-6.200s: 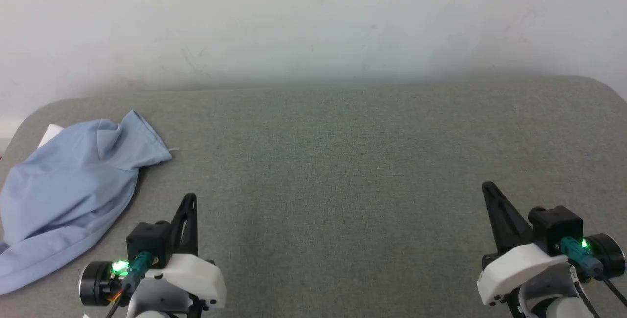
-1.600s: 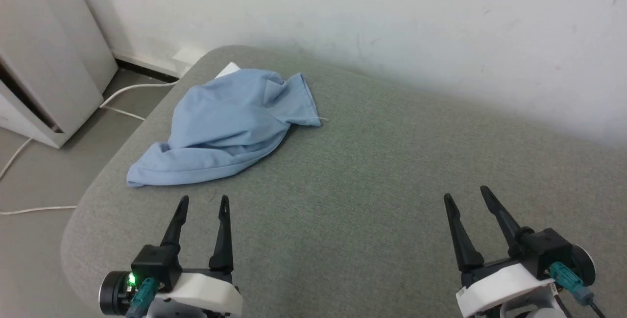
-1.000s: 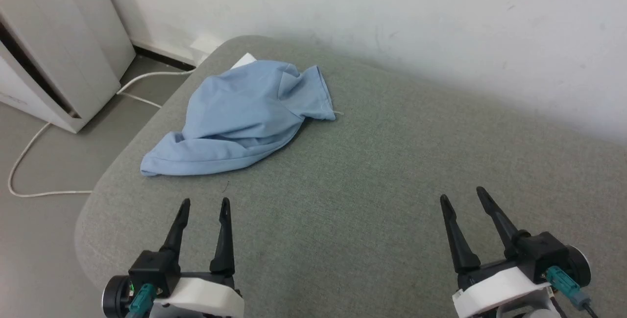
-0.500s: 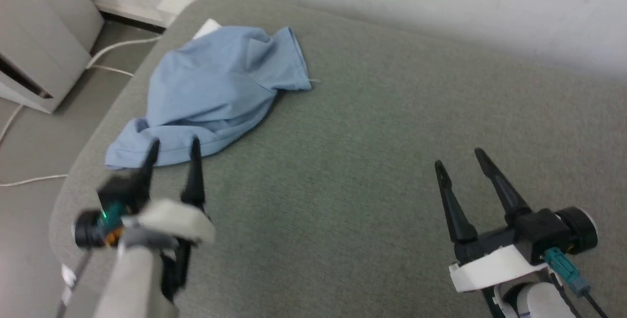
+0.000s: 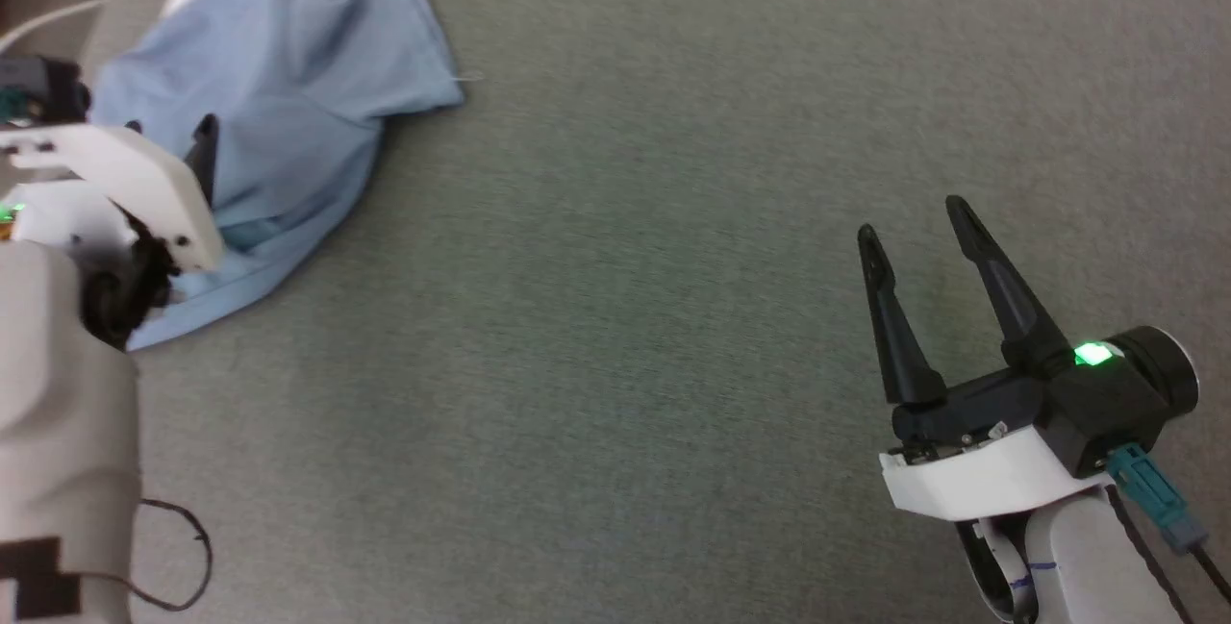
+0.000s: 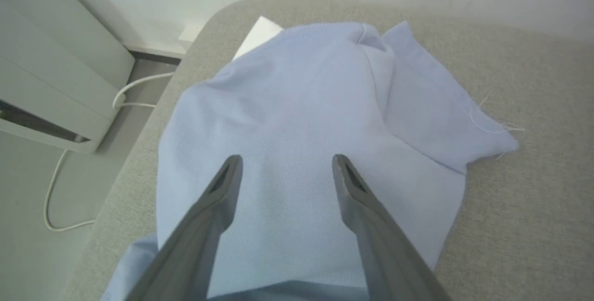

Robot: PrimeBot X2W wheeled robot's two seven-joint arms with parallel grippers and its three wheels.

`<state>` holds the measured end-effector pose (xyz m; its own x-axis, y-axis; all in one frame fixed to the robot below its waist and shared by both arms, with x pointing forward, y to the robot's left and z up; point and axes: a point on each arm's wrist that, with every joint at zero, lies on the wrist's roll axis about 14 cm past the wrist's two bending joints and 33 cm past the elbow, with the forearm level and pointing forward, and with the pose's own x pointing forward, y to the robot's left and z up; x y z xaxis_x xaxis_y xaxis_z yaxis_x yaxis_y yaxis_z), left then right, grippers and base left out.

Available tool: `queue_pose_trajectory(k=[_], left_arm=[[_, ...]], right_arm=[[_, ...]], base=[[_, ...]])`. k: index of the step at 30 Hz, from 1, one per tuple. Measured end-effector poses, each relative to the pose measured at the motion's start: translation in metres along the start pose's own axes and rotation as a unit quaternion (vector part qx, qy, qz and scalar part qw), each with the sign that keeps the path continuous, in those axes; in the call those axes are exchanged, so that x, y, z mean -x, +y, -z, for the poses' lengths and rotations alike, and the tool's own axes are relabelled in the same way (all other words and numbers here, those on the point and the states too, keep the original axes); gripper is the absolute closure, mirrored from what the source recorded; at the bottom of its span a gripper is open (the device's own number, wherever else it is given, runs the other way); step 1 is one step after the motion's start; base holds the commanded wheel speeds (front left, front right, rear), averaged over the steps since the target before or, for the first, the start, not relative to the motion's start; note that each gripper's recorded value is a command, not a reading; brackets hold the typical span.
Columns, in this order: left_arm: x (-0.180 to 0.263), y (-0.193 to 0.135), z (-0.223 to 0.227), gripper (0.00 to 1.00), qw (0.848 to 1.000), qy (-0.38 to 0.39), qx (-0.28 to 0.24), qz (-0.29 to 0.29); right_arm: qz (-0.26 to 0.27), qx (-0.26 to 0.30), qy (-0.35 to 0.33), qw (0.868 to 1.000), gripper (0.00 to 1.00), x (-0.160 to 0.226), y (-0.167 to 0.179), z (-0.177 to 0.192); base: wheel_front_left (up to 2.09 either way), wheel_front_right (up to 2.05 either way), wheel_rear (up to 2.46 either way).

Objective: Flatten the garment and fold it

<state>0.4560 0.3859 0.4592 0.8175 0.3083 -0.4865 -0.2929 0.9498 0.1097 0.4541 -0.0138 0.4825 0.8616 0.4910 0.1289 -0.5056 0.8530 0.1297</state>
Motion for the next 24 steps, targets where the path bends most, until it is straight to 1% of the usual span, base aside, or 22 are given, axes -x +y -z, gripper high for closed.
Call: queue_pose_trajectory(k=[3, 7, 10, 15, 16, 17, 20, 24], left_arm=[[-0.019, -0.006, 0.022, 0.0, 0.996, 0.09, 0.003, 0.009], [-0.037, -0.014, 0.045, 0.0, 0.983, 0.183, 0.018, 0.021], [-0.047, -0.017, 0.052, 0.0, 0.974, 0.225, 0.027, 0.025], [-0.058, -0.019, 0.062, 0.0, 0.963, 0.268, 0.034, 0.027], [-0.06, -0.019, 0.063, 0.89, 0.962, 0.269, 0.034, 0.028], [-0.061, -0.02, 0.063, 1.0, 0.962, 0.269, 0.036, 0.029], [-0.062, -0.024, 0.062, 1.0, 0.962, 0.266, 0.044, 0.036], [-0.058, -0.02, 0.055, 1.0, 0.969, 0.242, 0.046, 0.035]], right_arm=[[0.019, 0.003, 0.012, 1.0, 0.0, 0.005, -0.015, 0.01], [0.049, 0.004, 0.029, 0.998, 0.0, 0.013, -0.036, 0.021], [0.064, 0.006, 0.04, 0.997, 0.0, 0.019, -0.047, 0.029], [0.083, 0.009, 0.053, 0.995, 0.0, 0.026, -0.06, 0.038], [0.086, 0.009, 0.056, 0.995, 0.0, 0.027, -0.063, 0.039], [0.089, 0.01, 0.057, 0.994, 0.0, 0.028, -0.065, 0.04], [0.093, 0.012, 0.057, 0.994, 0.0, 0.03, -0.067, 0.039], [0.089, 0.015, 0.051, 0.995, 0.0, 0.028, -0.064, 0.033]], base=[[0.0, 0.0, 0.0], [0.0, 0.0, 0.0], [0.0, 0.0, 0.0], [0.0, 0.0, 0.0], [0.0, 0.0, 0.0], [0.0, 0.0, 0.0], [0.0, 0.0, 0.0], [0.0, 0.0, 0.0]])
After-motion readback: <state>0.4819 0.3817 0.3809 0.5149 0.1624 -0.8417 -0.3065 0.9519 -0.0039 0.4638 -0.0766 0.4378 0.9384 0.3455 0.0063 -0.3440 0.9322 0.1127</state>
